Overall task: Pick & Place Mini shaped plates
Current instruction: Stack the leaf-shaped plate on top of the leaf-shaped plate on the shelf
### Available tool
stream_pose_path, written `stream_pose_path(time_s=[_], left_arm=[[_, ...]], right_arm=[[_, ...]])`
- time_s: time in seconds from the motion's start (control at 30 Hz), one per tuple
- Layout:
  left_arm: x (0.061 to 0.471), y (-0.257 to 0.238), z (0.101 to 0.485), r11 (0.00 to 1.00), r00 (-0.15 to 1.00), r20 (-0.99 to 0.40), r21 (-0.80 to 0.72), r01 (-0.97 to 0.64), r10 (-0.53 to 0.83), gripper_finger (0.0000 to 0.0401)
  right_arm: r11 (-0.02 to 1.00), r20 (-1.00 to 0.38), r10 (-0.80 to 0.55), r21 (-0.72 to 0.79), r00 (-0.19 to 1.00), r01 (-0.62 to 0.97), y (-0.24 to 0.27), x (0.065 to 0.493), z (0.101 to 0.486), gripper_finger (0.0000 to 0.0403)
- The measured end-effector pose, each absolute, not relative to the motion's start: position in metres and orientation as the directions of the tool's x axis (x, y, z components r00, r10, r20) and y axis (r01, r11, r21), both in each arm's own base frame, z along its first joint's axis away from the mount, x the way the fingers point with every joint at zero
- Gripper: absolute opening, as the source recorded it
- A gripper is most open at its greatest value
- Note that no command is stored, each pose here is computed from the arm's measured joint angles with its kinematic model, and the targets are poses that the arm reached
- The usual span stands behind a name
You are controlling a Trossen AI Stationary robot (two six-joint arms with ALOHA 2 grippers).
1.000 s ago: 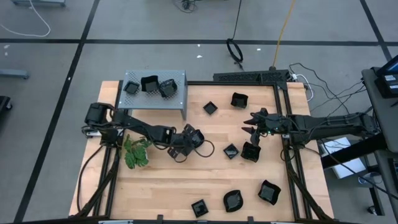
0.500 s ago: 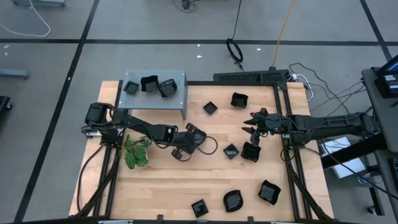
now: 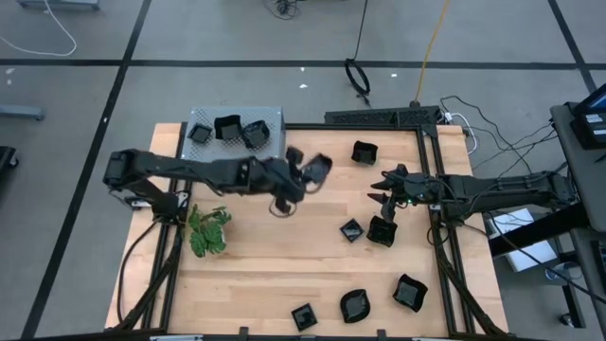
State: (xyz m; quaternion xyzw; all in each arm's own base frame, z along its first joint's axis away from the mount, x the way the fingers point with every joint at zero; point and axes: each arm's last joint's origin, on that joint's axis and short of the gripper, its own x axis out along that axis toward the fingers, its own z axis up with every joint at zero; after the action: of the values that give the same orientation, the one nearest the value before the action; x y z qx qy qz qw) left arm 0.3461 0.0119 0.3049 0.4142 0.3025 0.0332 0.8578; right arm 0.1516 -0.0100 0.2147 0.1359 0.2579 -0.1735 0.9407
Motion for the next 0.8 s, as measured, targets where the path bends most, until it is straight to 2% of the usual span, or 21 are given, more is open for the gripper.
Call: stream_pose_path(time_s=[0.13, 0.27, 0.4, 0.53, 0.63, 0.8], left_arm=[[0.326, 0.032, 0.328, 0.571, 0.754, -0.509, 0.791, 0.219, 0.416, 0.0007], [0.305, 0.055, 0.336, 0.529, 0.61, -0.571, 0.803, 0.275, 0.549, 0.001], [0.288, 0.075, 0.336, 0.584, 0.474, -0.598, 0.787, 0.196, 0.647, 0.0017], [0.278, 0.087, 0.33, 0.652, 0.384, -0.651, 0.743, 0.148, 0.655, 0.0005], [0.272, 0.092, 0.326, 0.63, 0.327, -0.685, 0.728, 0.271, 0.651, 0.0013], [0.265, 0.104, 0.324, 0.528, 0.279, -0.702, 0.69, 0.495, 0.655, 0.0018]], right_arm=[[0.903, -0.532, -0.256, 0.167, 0.807, 0.397, -0.01, 0.152, 0.215, 0.0141], [0.903, -0.533, -0.257, 0.166, 0.806, 0.397, -0.01, 0.152, 0.215, 0.0141], [0.899, -0.53, -0.274, 0.154, 0.802, 0.409, -0.01, 0.152, 0.215, 0.0141], [0.892, -0.525, -0.309, 0.13, 0.793, 0.433, -0.012, 0.151, 0.215, 0.0141], [0.895, -0.521, -0.326, 0.097, 0.789, 0.435, -0.012, 0.151, 0.215, 0.0141], [0.901, -0.521, -0.327, 0.079, 0.788, 0.427, -0.012, 0.151, 0.215, 0.0141]])
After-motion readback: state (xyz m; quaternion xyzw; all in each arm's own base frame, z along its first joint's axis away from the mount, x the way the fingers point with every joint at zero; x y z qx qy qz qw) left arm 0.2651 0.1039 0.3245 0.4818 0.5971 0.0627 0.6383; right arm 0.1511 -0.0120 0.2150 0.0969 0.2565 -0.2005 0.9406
